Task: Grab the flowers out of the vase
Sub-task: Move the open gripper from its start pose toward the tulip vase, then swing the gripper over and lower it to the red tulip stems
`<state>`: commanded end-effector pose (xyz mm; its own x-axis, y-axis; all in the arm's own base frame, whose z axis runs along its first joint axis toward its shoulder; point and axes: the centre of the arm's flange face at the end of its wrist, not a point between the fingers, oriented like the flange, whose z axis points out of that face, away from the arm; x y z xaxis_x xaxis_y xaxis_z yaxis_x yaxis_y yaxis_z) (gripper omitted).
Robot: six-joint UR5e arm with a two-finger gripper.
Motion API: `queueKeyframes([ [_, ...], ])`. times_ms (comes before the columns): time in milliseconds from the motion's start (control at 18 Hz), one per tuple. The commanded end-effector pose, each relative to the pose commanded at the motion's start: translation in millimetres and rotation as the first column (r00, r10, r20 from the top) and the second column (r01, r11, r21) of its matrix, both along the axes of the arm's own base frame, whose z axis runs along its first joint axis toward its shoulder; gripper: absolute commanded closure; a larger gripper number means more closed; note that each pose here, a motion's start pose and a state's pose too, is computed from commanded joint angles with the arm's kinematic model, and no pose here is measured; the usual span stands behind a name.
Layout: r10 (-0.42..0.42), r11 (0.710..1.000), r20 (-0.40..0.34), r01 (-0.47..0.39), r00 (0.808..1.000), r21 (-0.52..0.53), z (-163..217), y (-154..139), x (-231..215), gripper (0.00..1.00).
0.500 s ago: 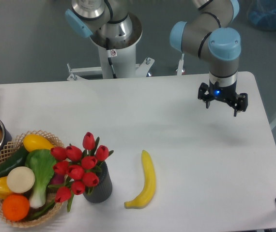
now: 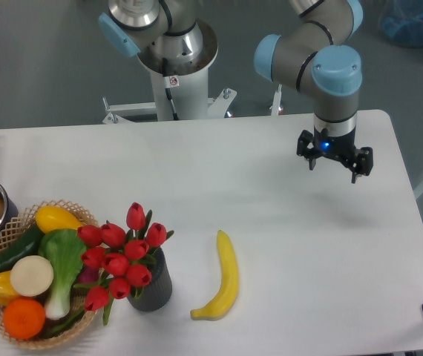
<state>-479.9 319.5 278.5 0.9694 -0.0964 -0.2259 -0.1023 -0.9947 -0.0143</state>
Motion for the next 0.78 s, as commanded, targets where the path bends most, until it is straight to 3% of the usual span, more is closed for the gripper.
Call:
queueKeyframes([
  [500,-0.037,0.992,0.067,0.029,0.997,0.124,-10.0,17.1,16.2,0.0],
  [667,-0.034,0.964,0.123,0.0,0.992,0.264,-5.8,28.9,21.2,0.0],
  [778,-0.032,0.925,0.179,-0.039,0.983,0.377,-1.0,40.5,27.0,0.0],
])
